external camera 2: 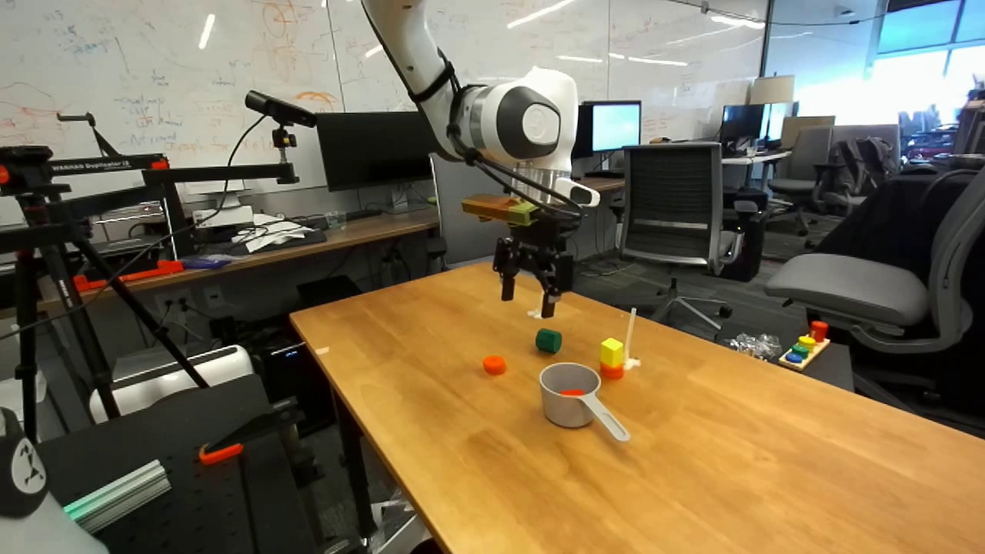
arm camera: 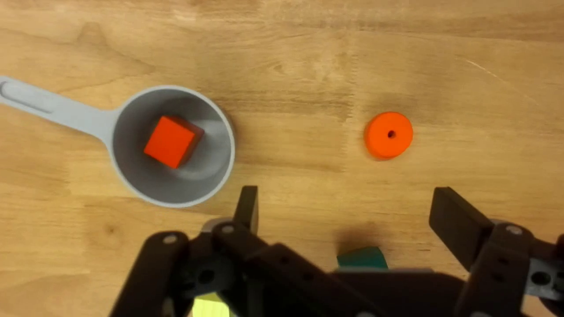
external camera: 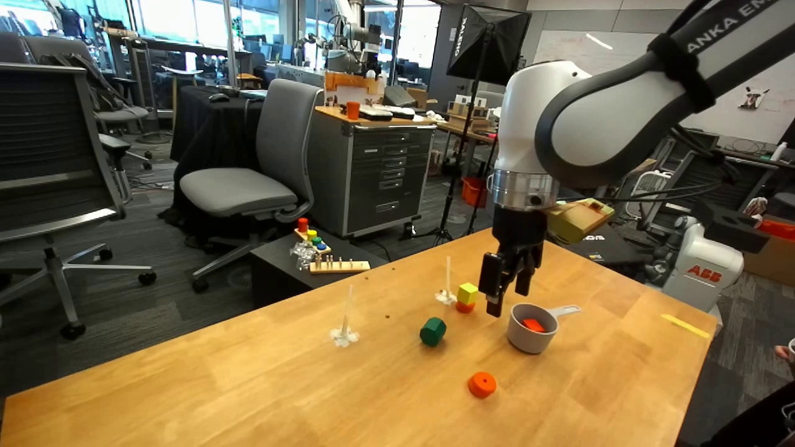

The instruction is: Put the blocks in the cup

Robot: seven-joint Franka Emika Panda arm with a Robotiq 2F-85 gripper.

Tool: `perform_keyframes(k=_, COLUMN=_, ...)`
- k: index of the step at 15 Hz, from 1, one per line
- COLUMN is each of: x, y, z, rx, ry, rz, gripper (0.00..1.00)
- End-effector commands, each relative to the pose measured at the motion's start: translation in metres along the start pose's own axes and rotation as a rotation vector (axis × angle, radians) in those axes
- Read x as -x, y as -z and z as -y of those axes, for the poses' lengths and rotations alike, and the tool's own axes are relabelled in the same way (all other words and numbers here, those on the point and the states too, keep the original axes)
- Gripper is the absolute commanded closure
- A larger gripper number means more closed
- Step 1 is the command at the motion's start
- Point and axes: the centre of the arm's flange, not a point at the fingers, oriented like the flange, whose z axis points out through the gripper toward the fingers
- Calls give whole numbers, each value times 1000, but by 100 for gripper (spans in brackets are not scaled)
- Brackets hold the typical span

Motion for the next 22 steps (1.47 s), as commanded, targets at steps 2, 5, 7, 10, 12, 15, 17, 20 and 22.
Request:
perform_keyframes(k=2, x=-50, y=-10, z=4, rx=35, ry=44, rz=35, gripper=0)
perform_keyframes(k=5, x=-71, y=-28, z=11, rx=40, ry=34, rz=41, gripper=0)
perform_keyframes(k=7, x=-84, y=-37, z=17, rx=47, ry=33, rz=37, gripper=0)
perform_keyframes(k=10, x=-100, y=-49, z=29, rx=55, ry=47, rz=33, gripper=0)
perform_keyframes(k=12, x=-108, y=-54, z=37, rx=61, ry=62, rz=36, gripper=0)
perform_keyframes(k=15, x=-118, y=-60, z=47, rx=74, ry=85, rz=40, gripper=0)
perform_keyframes(k=17, x=-125, y=-65, z=52, rx=86, ry=99, rz=46, gripper=0)
perform_keyframes(k=20, x=-133, y=-74, z=56, rx=104, ry=105, rz=58, gripper=0)
perform_keyframes(k=22, x=-136, y=-81, z=55, rx=115, ry=113, rz=65, gripper=0)
